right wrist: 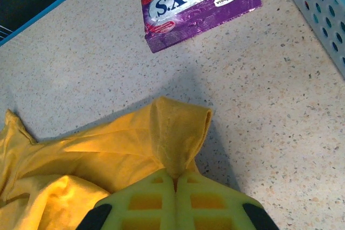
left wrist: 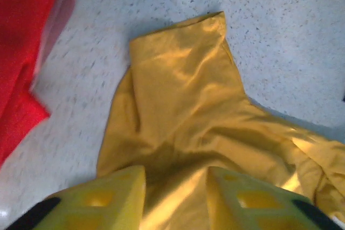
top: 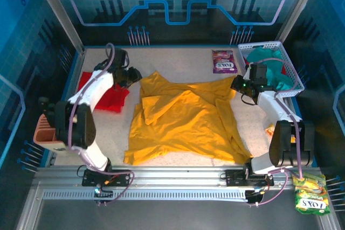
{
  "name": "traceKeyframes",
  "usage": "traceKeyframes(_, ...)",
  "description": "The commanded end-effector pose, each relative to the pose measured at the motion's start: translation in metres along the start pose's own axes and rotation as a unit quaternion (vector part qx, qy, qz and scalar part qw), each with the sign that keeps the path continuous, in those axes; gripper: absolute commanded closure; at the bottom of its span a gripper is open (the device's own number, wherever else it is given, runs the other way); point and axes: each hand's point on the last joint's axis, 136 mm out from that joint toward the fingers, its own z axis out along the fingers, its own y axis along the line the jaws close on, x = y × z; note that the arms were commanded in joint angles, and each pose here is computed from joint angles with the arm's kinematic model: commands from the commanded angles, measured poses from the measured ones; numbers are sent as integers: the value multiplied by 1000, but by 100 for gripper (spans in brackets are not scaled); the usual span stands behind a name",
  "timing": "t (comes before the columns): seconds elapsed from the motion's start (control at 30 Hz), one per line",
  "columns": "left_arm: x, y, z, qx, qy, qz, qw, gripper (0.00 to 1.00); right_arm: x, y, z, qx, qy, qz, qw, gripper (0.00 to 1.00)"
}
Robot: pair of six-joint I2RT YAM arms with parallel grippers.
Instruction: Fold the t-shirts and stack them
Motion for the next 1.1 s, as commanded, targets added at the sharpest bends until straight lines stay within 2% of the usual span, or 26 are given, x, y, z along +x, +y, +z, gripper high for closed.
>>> traceKeyframes(0.0, 9, 8, 44, -9, 60, 2, 998, 68, -8, 6, -2, -16, 0, 3, 1000, 100)
traceKeyframes(0.1, 7, 16, 71, -27, 72, -8, 997, 69, -9, 9, 0, -21, 5, 5, 1000, 100)
traceKeyframes(0.3, 6, 23, 95, -38, 75, -10, 996, 66, -10, 11, 4, -28, 11, 11, 999, 100)
traceKeyframes(0.53, -3, 14, 100, -40, 67, -1, 997, 72, -5, 14, 12, -31, 23, 10, 999, 100)
traceKeyframes(0.73, -4, 4, 112, -40, 71, 5, 997, 72, -2, 15, 15, -31, 30, 7, 999, 100)
traceKeyframes(0.8, -2, 0, 118, -42, 79, 10, 996, 68, -1, 15, 15, -31, 31, 7, 999, 100)
traceKeyframes(1.07, 0, -28, 126, -79, 67, 75, 992, 64, 1, 15, 15, -30, 35, 5, 999, 100)
